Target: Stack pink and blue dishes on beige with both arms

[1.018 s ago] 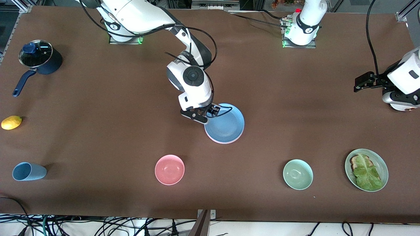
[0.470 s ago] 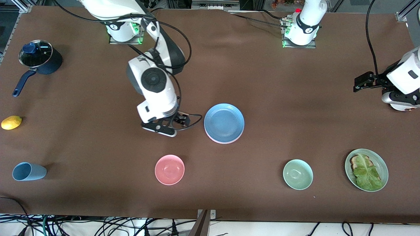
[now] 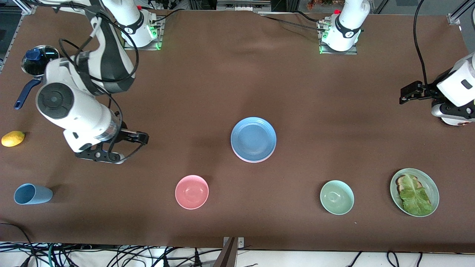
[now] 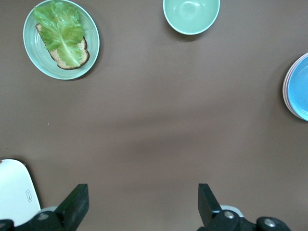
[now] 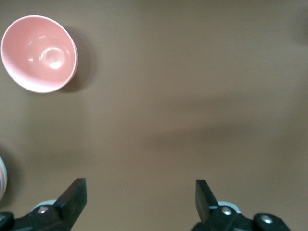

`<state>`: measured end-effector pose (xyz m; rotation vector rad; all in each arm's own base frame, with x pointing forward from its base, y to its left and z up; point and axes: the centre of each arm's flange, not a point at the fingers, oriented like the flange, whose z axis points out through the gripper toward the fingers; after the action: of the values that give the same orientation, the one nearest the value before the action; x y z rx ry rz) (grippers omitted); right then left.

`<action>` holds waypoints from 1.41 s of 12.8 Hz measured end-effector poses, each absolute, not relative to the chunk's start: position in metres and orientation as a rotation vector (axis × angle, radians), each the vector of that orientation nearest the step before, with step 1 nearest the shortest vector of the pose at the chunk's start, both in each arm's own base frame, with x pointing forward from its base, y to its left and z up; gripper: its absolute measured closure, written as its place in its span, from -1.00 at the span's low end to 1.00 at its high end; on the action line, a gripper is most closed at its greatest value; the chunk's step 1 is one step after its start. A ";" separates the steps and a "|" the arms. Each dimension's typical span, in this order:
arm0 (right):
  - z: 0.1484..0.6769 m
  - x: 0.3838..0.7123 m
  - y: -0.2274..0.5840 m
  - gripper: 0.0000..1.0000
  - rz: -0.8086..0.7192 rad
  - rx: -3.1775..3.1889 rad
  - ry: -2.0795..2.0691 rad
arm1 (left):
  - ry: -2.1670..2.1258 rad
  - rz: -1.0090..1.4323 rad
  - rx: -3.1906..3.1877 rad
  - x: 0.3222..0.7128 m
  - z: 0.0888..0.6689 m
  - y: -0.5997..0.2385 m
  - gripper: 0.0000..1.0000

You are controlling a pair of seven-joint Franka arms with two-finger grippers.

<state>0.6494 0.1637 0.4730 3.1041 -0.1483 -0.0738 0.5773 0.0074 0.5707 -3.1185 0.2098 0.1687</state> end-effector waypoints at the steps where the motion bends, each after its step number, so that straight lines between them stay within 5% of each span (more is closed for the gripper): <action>1: 0.497 0.639 0.157 -1.00 -0.081 3.106 -0.105 | 0.211 0.170 -3.118 0.577 0.570 0.007 -1.00; 6: 0.584 0.595 0.057 -1.00 -0.127 3.126 0.001 | 0.207 0.172 -3.118 0.577 0.570 0.004 -1.00; 18: 0.591 0.581 0.032 -1.00 -0.141 3.139 0.029 | 0.204 0.173 -3.118 0.577 0.569 0.003 -1.00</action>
<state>0.5806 0.0321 0.5911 3.1392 0.0289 -0.1409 0.5773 0.0034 0.5693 -3.1180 0.2039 0.1728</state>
